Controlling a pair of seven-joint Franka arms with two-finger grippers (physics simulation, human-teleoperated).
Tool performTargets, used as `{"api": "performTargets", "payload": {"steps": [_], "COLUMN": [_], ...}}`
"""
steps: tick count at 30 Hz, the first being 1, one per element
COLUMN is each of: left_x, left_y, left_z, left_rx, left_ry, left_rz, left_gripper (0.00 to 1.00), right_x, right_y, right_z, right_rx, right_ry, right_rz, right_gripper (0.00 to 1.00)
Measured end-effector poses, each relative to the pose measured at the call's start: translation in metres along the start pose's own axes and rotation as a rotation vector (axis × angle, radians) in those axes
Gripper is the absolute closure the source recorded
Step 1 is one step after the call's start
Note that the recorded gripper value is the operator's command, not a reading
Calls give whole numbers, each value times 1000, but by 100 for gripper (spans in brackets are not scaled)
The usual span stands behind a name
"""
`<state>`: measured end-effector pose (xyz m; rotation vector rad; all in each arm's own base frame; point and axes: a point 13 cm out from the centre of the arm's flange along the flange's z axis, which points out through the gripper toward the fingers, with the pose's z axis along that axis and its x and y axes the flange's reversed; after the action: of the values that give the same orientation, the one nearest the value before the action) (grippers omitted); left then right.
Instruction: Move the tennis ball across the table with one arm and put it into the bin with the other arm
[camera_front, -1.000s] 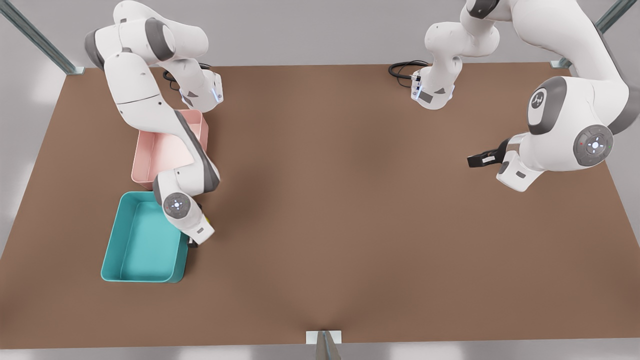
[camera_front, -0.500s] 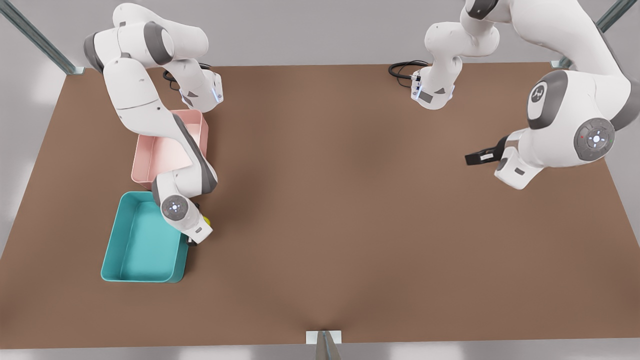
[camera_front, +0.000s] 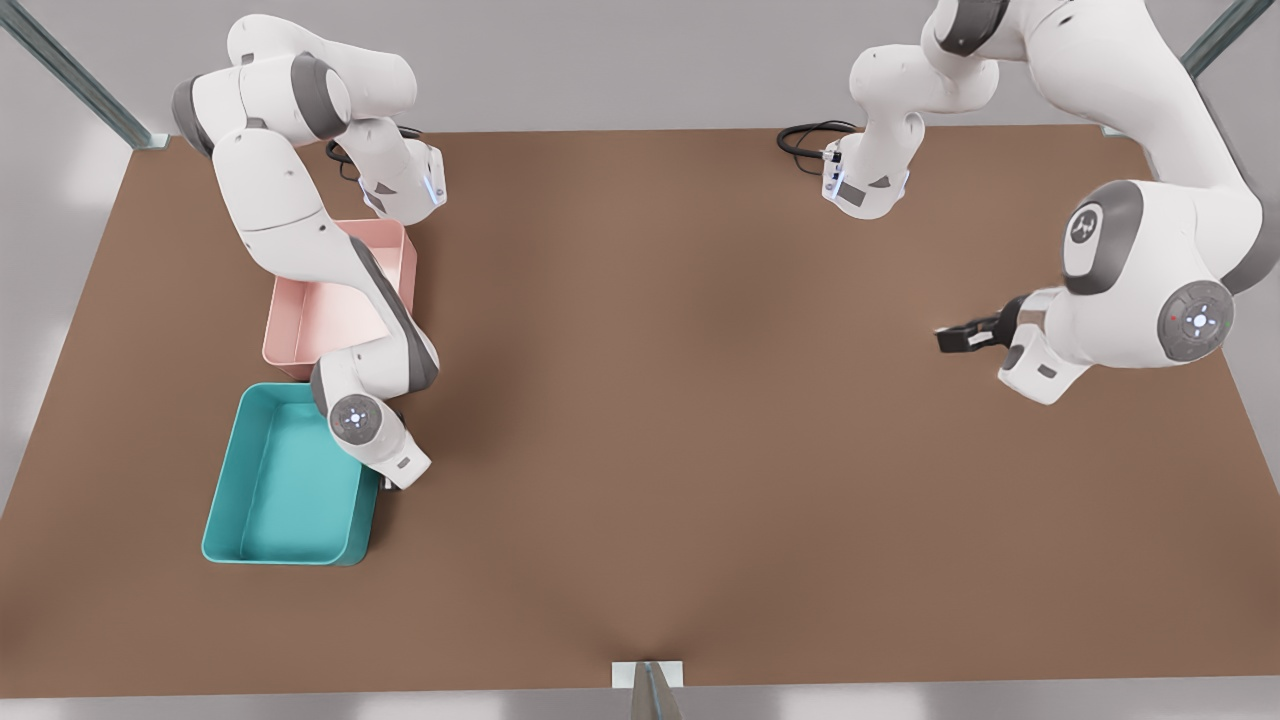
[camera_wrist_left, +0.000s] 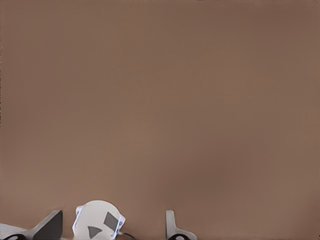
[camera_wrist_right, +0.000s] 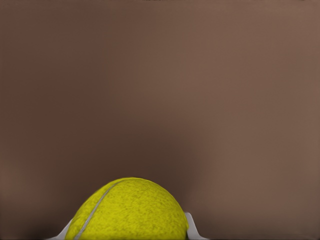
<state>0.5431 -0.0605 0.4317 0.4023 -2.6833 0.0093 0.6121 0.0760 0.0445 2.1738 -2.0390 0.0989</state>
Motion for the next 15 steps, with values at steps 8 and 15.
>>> {"api": "performTargets", "payload": {"steps": [8, 15], "left_x": [0, 2], "left_y": [-5, -8], "left_z": [3, 4], "left_rx": [14, 15], "left_ry": [11, 17], "left_rz": [5, 8], "left_gripper": [0, 0], "right_x": [-14, 117], "right_y": [-40, -35], "right_z": [-85, -124], "right_rx": [81, -14], "right_ry": [-72, -64], "right_rz": [58, 250], "right_gripper": [46, 20]}}
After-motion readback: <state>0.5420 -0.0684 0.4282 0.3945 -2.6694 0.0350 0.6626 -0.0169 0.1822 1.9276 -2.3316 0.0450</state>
